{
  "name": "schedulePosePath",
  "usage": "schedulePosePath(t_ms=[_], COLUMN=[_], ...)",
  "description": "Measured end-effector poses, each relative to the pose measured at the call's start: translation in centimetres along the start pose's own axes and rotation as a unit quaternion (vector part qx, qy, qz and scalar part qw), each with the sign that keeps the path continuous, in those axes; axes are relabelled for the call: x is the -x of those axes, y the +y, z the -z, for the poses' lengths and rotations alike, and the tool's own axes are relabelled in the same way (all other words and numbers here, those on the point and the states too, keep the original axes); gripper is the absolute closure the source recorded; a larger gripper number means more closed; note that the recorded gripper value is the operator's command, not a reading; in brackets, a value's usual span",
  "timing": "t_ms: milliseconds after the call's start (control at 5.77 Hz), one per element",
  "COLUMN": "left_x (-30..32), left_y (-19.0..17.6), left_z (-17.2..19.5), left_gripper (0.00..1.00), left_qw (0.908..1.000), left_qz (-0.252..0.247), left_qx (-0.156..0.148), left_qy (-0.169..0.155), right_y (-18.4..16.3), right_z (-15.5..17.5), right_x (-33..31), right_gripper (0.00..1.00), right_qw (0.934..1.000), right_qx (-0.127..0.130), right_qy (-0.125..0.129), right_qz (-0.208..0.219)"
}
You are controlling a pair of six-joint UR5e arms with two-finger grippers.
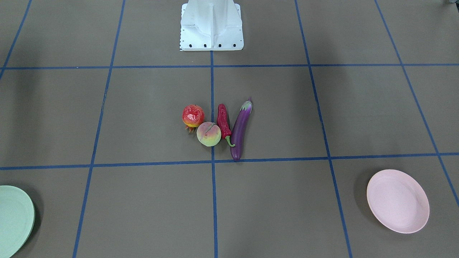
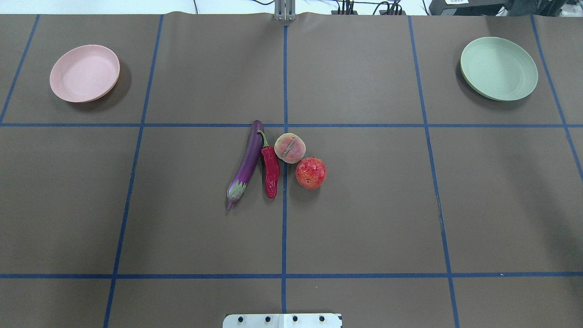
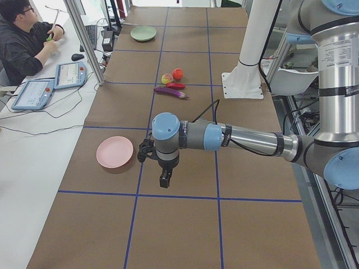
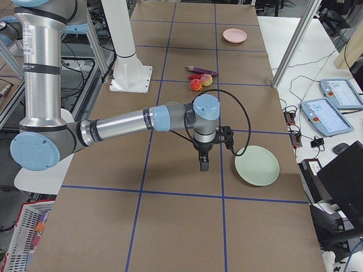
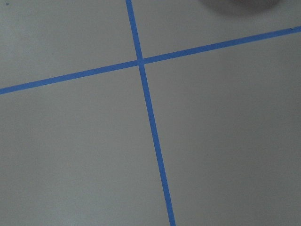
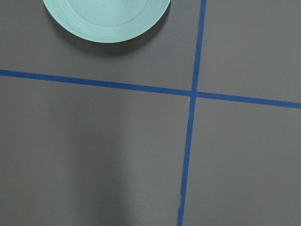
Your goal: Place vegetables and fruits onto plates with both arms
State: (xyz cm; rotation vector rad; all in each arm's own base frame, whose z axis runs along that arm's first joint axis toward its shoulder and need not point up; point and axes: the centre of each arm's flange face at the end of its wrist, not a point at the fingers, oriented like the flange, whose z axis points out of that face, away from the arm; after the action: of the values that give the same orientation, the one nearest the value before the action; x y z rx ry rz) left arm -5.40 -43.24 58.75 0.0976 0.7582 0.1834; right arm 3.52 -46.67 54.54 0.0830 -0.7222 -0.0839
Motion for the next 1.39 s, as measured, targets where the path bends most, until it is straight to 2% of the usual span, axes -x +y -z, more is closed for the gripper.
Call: schedulePosePath(t_ms=[173,347,520,693,867,1040,1213,1387], left_x=[-0.2,-0.6,-0.8,-0.9,-0.9,-0.7,-0.5,-0.4], left_y=[-0.2,-0.7,-1.0,-1.0,-1.0,-1.0,-0.8,-0.7], left_z=[0.3,0.7,1.0,1.1,1.0,0.7,0.4,0.2], left_gripper=[0.00,0.00,0.00,0.00,0.00,0.00,0.00,0.00], left_qw=[1.0000,0.9999,0.9998,0.9998,0.9998,0.9998,0.9999,0.9999], left_qz=[-0.003,-0.009,-0.013,-0.015,-0.015,-0.013,-0.011,-0.010], left_qx=[-0.003,-0.009,-0.013,-0.015,-0.015,-0.012,-0.009,-0.006], left_qy=[-0.001,-0.002,-0.002,-0.002,-0.002,-0.002,-0.001,-0.001], right_y=[-0.3,-0.8,-1.7,-3.7,-6.6,-8.3,-8.6,-7.7], right_z=[-0.2,-0.6,-1.4,-2.4,-3.2,-4.1,-5.2,-6.8], right_x=[0.5,2.0,4.9,9.7,16.6,25.2,35.0,44.2], right_gripper=[0.00,0.00,0.00,0.00,0.00,0.01,0.01,0.03], right_qw=[0.9999,0.9987,0.9938,0.9842,0.9761,0.9719,0.9731,0.9767], right_qx=[-0.007,-0.020,-0.043,-0.066,-0.074,-0.069,-0.064,-0.070], right_qy=[-0.002,-0.009,-0.021,-0.038,-0.061,-0.092,-0.111,-0.110], right_qz=[0.013,0.045,0.101,0.160,0.195,0.205,0.191,0.170])
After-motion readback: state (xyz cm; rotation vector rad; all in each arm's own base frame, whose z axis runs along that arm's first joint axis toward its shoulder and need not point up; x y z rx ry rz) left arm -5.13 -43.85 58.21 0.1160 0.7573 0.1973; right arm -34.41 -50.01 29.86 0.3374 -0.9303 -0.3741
